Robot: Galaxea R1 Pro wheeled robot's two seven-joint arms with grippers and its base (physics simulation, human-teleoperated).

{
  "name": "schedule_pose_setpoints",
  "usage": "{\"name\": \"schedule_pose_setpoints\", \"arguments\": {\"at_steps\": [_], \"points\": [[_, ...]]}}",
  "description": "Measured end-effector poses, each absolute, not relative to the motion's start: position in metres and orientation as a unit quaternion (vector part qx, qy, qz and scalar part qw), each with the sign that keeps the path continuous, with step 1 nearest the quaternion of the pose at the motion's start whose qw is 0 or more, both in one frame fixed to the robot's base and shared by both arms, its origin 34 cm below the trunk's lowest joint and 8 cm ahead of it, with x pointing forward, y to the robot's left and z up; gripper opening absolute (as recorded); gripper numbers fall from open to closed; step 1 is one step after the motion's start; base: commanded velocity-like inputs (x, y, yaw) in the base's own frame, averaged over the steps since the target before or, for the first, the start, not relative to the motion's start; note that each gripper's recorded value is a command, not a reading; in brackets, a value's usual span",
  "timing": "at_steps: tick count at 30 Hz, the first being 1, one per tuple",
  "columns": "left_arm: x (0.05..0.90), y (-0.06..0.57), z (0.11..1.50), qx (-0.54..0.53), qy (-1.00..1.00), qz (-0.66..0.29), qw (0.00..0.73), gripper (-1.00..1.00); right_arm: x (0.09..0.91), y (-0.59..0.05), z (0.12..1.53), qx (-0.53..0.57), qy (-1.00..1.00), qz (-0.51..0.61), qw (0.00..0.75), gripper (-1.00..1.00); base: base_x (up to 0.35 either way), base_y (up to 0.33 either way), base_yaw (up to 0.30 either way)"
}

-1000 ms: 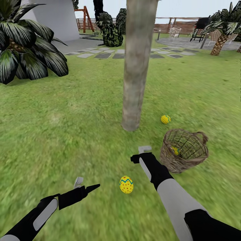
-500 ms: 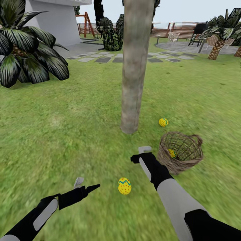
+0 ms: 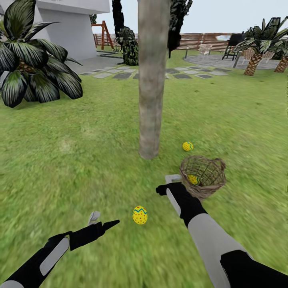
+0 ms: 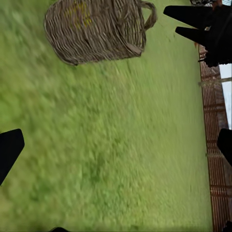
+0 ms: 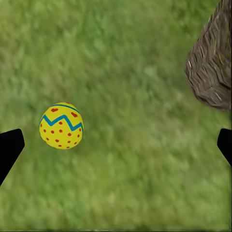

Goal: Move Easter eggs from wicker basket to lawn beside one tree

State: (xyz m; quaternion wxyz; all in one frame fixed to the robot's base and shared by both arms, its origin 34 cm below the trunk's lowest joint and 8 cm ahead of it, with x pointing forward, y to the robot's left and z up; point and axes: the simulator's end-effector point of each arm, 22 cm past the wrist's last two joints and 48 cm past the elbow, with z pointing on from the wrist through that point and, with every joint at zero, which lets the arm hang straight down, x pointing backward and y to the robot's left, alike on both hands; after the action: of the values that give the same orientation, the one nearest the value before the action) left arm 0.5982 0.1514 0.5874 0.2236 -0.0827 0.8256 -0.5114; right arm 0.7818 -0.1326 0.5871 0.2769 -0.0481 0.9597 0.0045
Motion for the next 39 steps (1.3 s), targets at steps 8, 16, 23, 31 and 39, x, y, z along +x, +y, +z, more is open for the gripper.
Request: {"name": "schedule_pose_setpoints", "arguments": {"at_steps": [8, 16, 23, 31, 39], "points": [[0.603, 0.154, 0.607, -0.083, 0.825, -0.510, 0.229, 1.00, 0.786, -0.133, 0.610, -0.049, 0.958, 0.003, 0.284, 1.00, -0.023, -0.037, 0.000], [0.606, 0.154, 0.624, -0.080, 0.824, -0.510, 0.234, 1.00, 0.789, -0.133, 0.630, -0.050, 0.956, 0.001, 0.291, 1.00, -0.066, -0.229, 0.000], [0.608, 0.153, 0.631, -0.077, 0.821, -0.512, 0.239, 1.00, 0.791, -0.134, 0.637, -0.050, 0.954, 0.001, 0.296, 1.00, -0.091, -0.303, 0.000], [0.609, 0.153, 0.636, -0.073, 0.820, -0.512, 0.243, 1.00, 0.792, -0.134, 0.646, -0.050, 0.952, 0.000, 0.302, 1.00, -0.004, -0.332, 0.000], [0.610, 0.151, 0.641, -0.068, 0.819, -0.513, 0.247, 1.00, 0.794, -0.134, 0.654, -0.050, 0.950, 0.000, 0.308, 1.00, 0.000, -0.335, 0.009]]}}
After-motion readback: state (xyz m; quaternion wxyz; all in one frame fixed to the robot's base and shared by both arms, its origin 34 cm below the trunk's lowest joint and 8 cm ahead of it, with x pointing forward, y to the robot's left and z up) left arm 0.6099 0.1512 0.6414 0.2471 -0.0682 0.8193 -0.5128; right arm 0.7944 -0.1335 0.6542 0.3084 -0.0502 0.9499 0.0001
